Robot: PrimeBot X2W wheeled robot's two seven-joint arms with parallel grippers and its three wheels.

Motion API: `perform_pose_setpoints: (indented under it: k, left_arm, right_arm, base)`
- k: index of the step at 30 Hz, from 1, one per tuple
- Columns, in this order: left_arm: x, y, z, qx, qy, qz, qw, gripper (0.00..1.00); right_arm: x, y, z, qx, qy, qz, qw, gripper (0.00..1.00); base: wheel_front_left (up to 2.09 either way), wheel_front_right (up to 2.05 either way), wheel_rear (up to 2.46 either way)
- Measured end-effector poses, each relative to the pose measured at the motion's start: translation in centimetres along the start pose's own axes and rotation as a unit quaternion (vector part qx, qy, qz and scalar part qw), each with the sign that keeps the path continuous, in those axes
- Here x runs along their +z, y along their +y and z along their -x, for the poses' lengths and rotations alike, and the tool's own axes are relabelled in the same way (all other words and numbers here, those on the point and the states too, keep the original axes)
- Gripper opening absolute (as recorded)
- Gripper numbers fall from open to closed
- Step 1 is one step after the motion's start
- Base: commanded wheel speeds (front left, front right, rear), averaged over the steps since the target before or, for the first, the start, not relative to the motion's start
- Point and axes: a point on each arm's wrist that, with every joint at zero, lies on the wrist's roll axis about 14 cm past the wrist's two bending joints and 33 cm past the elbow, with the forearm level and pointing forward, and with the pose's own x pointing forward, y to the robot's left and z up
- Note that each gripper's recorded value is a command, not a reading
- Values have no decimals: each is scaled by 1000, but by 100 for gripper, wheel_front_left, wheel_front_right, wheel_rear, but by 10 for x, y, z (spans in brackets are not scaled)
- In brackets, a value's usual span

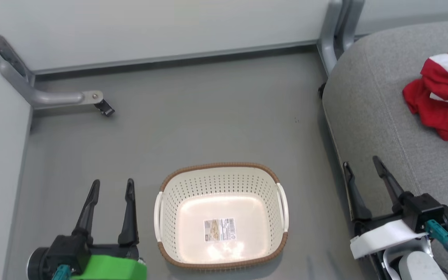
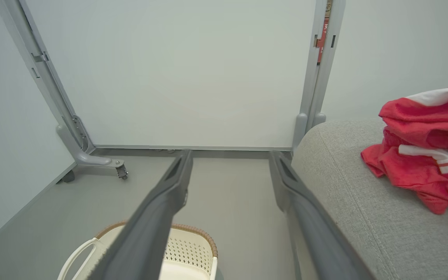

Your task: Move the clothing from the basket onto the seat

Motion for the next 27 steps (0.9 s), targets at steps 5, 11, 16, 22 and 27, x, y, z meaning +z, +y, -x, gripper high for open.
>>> perform_pose_setpoints:
  k: [5, 11, 16, 22, 27]
  left_arm:
    - [20, 6, 30, 10, -27, -9, 1000, 100]
    - [21, 10, 60, 18, -27, -13, 999, 100]
    - [22, 8, 73, 20, -31, -14, 999, 100]
    - [20, 1, 75, 8, -29, -23, 999, 100]
    - [19, -3, 76, 0, -27, -32, 999, 100]
  right_arm:
    - [14, 13, 19, 13, -16, -1, 1000, 100]
    - [16, 18, 45, 14, -15, -11, 1000, 100]
    - [20, 19, 60, 11, -21, -15, 1000, 100]
    - [25, 15, 67, 3, -30, -14, 999, 100]
    - [24, 16, 70, 4, -28, -13, 1000, 100]
  base:
    - [0, 0, 0]
    - [0, 0, 0]
    - [0, 0, 0]
    - [0, 0, 0]
    - [0, 0, 0]
